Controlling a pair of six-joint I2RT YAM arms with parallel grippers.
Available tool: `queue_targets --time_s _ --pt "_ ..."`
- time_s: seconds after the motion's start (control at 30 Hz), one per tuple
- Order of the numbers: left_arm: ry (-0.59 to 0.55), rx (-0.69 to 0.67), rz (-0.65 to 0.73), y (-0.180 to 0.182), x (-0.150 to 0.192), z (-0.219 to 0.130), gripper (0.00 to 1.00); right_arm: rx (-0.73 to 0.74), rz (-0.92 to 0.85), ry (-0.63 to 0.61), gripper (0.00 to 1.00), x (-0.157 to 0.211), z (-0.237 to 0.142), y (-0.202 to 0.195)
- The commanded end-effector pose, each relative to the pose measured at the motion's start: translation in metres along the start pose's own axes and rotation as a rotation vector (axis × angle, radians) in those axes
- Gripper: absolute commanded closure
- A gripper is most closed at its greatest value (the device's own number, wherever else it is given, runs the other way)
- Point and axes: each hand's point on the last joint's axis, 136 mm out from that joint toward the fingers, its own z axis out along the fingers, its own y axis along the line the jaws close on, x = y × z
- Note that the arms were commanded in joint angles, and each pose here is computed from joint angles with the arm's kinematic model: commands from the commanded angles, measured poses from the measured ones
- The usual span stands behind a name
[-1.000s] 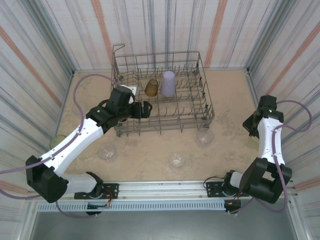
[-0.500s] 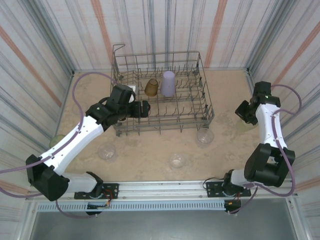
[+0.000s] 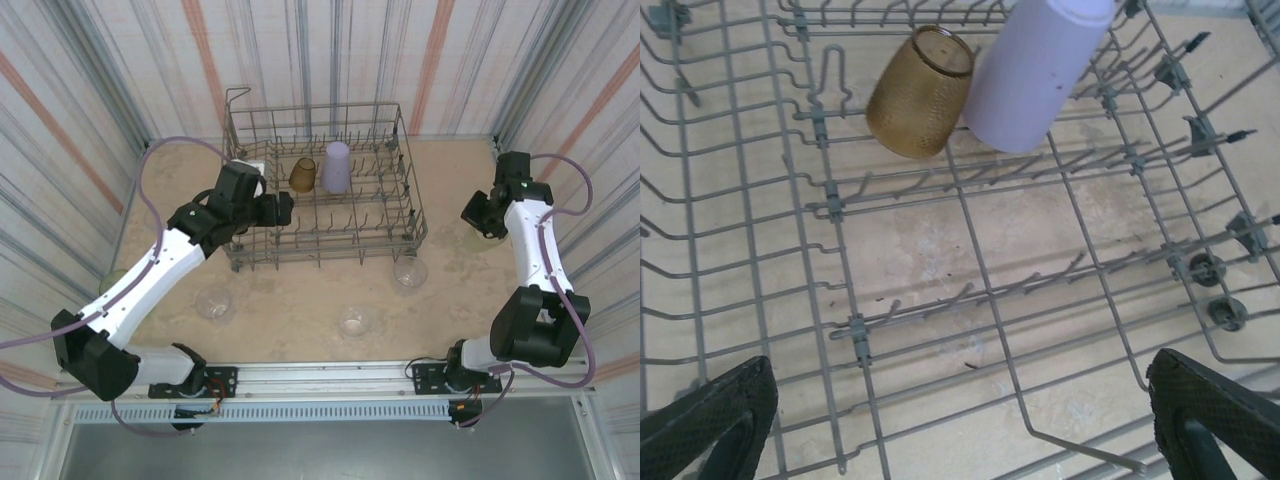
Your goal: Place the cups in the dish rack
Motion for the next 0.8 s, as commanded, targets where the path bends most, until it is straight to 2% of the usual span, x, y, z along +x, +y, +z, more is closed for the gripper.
queue_targets --time_s 0.0,0.2,0.4,0.77 --pt "-0.034 -0.029 -0.006 0.009 -0.007 -0.007 0.01 0.019 -0.022 -0.017 1.00 -0.004 -0.008 0.004" --pt "-0.088 0.034 -0.030 -0.001 -0.021 -0.017 0.01 -0.006 -0.024 -0.067 1.00 -0.011 -0.021 0.013" --pt "-0.088 0.051 -0.029 -0.007 -0.028 -0.014 0.01 -0.081 -0.004 -0.119 1.00 -0.023 -0.028 0.031" --pt "-0.106 0.095 -0.055 -0.019 -0.042 -0.015 0.01 -0.219 -0.038 -0.239 1.00 -0.056 -0.077 0.081"
